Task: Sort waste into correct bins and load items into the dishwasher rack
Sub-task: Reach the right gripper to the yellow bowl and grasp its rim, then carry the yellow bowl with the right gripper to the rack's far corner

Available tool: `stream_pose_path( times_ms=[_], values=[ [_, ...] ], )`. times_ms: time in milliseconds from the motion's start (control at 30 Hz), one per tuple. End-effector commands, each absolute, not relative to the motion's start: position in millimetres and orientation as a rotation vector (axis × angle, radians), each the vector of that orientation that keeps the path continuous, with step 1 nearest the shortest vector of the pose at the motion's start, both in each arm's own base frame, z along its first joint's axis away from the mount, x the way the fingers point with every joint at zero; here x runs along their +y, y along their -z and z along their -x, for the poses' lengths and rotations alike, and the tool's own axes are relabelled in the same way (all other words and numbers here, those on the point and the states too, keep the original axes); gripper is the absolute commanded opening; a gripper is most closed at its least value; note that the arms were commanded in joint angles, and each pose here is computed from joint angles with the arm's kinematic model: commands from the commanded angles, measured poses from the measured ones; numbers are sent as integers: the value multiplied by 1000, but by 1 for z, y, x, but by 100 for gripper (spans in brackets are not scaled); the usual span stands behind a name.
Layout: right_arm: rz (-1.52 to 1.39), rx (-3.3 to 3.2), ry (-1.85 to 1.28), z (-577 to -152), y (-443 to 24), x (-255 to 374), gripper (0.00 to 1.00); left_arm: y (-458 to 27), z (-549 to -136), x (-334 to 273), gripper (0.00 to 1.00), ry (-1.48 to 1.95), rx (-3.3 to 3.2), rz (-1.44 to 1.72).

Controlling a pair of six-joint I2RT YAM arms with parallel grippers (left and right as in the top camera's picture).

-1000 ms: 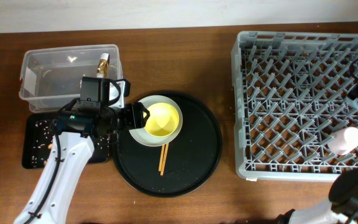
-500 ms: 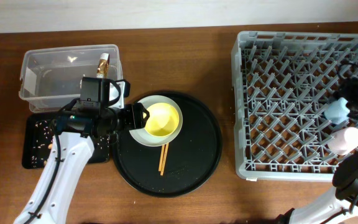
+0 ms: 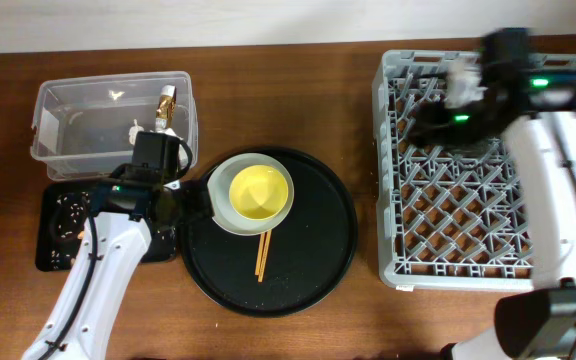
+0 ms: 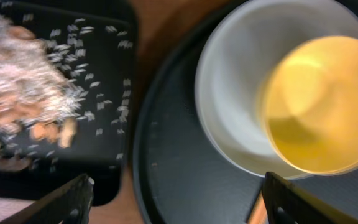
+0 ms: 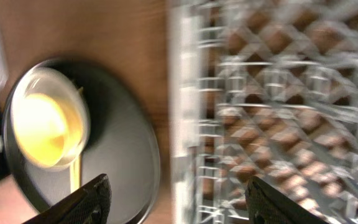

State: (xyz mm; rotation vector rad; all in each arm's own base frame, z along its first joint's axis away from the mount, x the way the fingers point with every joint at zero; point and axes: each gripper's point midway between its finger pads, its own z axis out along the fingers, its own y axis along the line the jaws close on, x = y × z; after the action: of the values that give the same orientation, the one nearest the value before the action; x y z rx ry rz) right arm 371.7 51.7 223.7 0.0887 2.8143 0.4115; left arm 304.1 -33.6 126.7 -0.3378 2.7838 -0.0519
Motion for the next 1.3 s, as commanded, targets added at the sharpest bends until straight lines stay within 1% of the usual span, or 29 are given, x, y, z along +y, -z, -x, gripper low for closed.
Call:
stream_pose_path(
  times_ms=[0, 100, 167, 333, 433, 533, 633, 667, 700, 767, 833, 867, 933, 1067, 1167, 1233, 1267],
  values=[
    [181, 2840, -465, -362, -216, 121, 70, -131, -301, -1, 92, -80, 2726, 557],
    [337, 2873, -490, -351, -200, 172, 70, -130, -298, 18, 94, -99, 2722, 646],
    [381, 2895, -504, -348, -186, 200, 70, -128, -293, 27, 99, -91, 2731, 699],
    [438, 2956, -516, -345, -143, 251, 65, -126, -284, 35, 99, -109, 2756, 740],
    [415, 3030, -448, -343, -108, 263, 58, -126, -284, 35, 99, -109, 2755, 740],
    [407, 3097, -417, -340, -77, 270, 53, -126, -284, 35, 99, -109, 2755, 740],
    [412, 3133, -397, -340, -54, 275, 45, -126, -284, 35, 99, -109, 2755, 740],
    [413, 3138, -394, -341, -48, 275, 40, -126, -284, 35, 99, -109, 2755, 740],
    [409, 3138, -394, -342, -45, 276, 38, -126, -284, 35, 99, -109, 2755, 740],
    [380, 3141, -387, -345, -40, 277, 31, -126, -284, 35, 99, -109, 2755, 740],
    [371, 3129, -386, -348, -40, 277, 22, -126, -284, 35, 99, -109, 2755, 740],
    [359, 3126, -388, -349, -40, 278, 20, -126, -284, 35, 99, -109, 2755, 740],
    [331, 3128, -387, -350, -40, 278, 13, -126, -284, 35, 99, -109, 2755, 740],
    [327, 3125, -382, -352, -40, 277, 4, -126, -284, 35, 100, -109, 2755, 740],
    [338, 3113, -386, -353, -45, 277, 4, -126, -284, 35, 99, -109, 2755, 740],
    [370, 3072, -404, -358, -65, 274, 4, -126, -284, 35, 99, -109, 2755, 740],
    [375, 3030, -399, -365, -84, 268, 4, -126, -284, 35, 99, -109, 2755, 740]
  ],
)
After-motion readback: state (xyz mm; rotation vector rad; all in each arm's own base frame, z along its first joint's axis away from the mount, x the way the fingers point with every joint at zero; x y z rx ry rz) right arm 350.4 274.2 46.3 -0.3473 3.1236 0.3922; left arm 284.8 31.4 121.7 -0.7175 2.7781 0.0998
